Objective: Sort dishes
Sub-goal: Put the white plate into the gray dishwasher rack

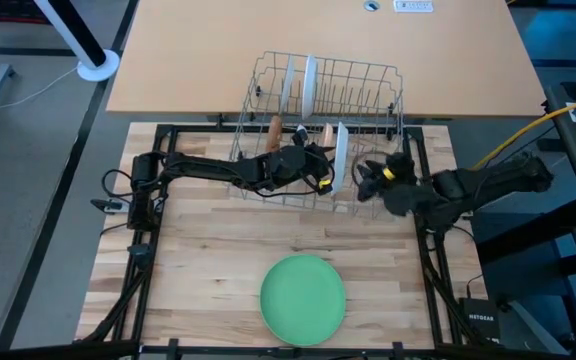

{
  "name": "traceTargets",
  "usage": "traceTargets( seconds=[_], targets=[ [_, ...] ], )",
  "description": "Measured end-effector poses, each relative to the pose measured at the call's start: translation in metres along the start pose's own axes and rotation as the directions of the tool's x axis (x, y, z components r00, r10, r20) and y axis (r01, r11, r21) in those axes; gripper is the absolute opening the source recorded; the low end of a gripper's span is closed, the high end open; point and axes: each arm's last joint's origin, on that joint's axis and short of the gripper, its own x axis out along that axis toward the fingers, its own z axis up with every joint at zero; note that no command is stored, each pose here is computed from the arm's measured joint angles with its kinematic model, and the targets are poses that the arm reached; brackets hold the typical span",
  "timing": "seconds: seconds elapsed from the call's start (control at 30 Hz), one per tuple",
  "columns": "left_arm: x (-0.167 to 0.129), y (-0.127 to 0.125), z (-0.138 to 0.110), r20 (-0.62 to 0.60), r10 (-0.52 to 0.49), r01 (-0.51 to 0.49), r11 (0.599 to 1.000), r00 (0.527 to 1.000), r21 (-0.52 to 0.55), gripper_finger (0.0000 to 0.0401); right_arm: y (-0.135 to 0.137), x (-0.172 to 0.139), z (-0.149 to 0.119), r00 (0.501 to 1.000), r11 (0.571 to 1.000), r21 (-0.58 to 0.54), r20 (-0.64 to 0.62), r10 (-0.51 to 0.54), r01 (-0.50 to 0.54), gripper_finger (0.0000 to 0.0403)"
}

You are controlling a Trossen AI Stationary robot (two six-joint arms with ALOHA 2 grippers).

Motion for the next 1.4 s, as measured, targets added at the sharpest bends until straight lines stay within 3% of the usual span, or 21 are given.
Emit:
traceTargets(
  seconds=[0.37,0.7,0.97,1.17,1.4],
  targets=[
    [0.0,0.0,0.0,-0.002,-0.002,0.002,0.998,1.0,0.062,0.0115,-0.02,0.04,0.016,0.976,0.989,0.134,-0.217,-0.036,0.066,0.0152],
    [-0.001,0.001,0.001,-0.01,0.031,-0.029,0.988,0.999,0.154,0.0115,-0.021,0.057,0.013,0.962,0.991,0.069,-0.256,-0.092,0.113,0.0152],
    [-0.001,0.002,0.001,-0.011,0.037,-0.035,0.987,0.999,0.157,0.0115,-0.019,0.06,0.012,0.964,0.993,0.045,-0.248,-0.092,0.107,0.0152],
    [-0.001,0.002,0.001,-0.013,0.038,-0.036,0.987,0.999,0.158,0.0115,-0.02,0.054,0.015,0.962,0.995,0.075,-0.27,-0.036,0.058,0.0152],
    [-0.001,0.002,0.001,-0.014,0.039,-0.036,0.987,0.999,0.158,0.0115,-0.011,0.051,0.024,0.957,0.98,0.178,-0.26,0.13,-0.085,0.0152]
  ],
)
